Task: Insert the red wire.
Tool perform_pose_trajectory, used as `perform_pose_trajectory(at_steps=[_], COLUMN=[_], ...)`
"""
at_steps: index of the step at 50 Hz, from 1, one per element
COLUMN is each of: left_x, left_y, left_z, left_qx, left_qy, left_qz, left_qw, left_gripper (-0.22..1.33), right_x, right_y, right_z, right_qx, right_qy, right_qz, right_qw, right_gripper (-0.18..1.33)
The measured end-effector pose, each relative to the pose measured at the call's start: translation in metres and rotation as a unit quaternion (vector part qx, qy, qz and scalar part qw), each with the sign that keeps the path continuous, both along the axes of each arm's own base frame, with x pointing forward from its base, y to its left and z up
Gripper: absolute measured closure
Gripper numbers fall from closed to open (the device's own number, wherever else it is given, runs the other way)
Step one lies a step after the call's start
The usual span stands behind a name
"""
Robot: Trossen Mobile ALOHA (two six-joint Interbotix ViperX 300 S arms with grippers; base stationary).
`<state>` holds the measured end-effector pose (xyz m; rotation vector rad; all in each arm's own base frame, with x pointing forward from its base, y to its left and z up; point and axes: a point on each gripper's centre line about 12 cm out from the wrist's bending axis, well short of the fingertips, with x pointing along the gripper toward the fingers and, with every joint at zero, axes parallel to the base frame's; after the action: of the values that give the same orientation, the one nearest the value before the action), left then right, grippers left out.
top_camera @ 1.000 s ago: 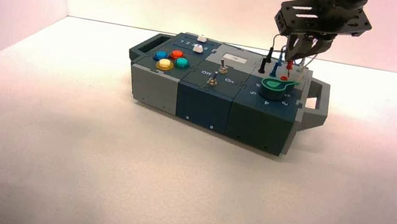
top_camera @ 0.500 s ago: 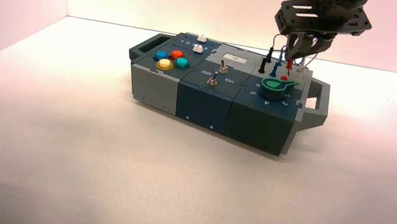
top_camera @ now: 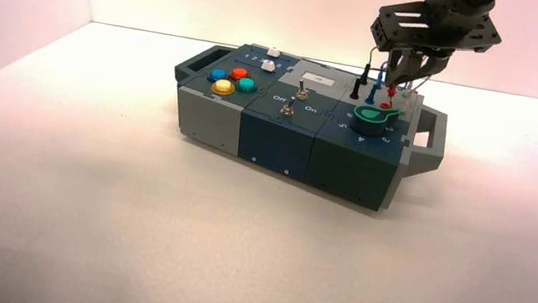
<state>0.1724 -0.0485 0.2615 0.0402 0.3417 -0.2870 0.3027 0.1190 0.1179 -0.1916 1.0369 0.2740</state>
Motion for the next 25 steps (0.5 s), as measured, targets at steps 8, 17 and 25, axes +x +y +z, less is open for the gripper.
perform_pose_trajectory(at_steps=[8,17,25], left_x=[0.0001,0.0001,0.0001], left_y=[0.0,0.0,0.0], left_z=[0.0002,0.0002,0.0002], left_qx=[0.0,0.0,0.0], left_qy=[-0.001,-0.001,-0.001], left_qz=[0.0,0.0,0.0], left_qw=[1.0,1.0,1.0], left_gripper=[1.28,1.28,1.28], right_x=[0.0029,0.003,0.0027], right_y=[0.001,0.001,0.0012], right_z=[0.003,0.0034,0.0037], right_qx=[0.0,0.0,0.003], right_qy=[-0.002,0.0,0.001], right_qz=[-0.001,-0.002,-0.006], right_qw=[1.0,1.0,1.0], right_gripper=[1.16,1.16,1.16])
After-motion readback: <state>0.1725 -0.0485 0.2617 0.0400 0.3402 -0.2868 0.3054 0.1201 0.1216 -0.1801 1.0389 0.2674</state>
